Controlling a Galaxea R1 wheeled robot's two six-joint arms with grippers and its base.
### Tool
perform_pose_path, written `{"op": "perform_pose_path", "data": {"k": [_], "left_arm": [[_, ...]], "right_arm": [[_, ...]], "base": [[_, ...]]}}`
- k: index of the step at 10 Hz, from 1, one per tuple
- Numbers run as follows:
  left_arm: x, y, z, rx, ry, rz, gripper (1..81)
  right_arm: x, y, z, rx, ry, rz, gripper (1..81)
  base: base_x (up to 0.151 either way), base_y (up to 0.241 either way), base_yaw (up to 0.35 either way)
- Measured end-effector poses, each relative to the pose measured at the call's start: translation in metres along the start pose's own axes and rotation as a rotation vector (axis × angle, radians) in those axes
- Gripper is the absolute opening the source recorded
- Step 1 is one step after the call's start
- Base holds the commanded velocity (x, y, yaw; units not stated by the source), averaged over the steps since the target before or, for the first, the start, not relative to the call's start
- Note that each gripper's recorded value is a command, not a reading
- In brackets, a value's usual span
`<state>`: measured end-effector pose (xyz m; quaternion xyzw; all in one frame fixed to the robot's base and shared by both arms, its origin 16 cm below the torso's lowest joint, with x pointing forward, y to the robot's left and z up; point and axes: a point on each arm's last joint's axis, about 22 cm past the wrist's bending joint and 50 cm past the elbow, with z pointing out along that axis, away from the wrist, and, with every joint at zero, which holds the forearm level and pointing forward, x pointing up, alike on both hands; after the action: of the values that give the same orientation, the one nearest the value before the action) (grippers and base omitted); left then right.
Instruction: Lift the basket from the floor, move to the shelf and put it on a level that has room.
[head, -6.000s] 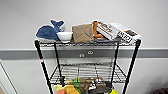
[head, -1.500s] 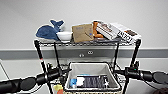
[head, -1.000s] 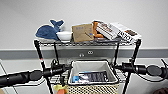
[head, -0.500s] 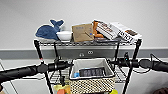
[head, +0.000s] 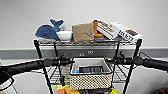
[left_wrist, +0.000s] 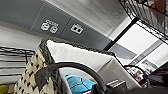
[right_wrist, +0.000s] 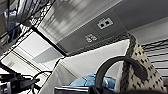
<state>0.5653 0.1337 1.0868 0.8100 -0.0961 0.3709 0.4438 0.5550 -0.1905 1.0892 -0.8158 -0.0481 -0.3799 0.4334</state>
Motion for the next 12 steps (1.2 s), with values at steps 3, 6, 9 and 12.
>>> {"op": "perform_pose_path", "data": {"k": [3, 6, 9, 12], "left_arm": [[0.012, -0.003, 0.020, 0.030, -0.029, 0.009, 1.0], [0.027, -0.020, 0.036, 0.073, -0.021, 0.001, 1.0], [0.036, -0.032, 0.050, 0.106, -0.015, -0.009, 1.0], [0.043, -0.050, 0.060, 0.147, -0.009, -0.025, 1.0]], "right_arm": [[0.016, 0.024, 0.011, -0.053, 0.018, 0.007, 1.0], [0.022, 0.038, 0.026, -0.089, 0.015, -0.007, 1.0], [0.033, 0.053, 0.032, -0.130, 0.022, -0.009, 1.0], [0.052, 0.054, 0.041, -0.155, 0.028, -0.025, 1.0]], "base": [[0.000, 0.000, 0.000], [0.000, 0.000, 0.000], [0.000, 0.000, 0.000], [0.000, 0.000, 0.000]]}}
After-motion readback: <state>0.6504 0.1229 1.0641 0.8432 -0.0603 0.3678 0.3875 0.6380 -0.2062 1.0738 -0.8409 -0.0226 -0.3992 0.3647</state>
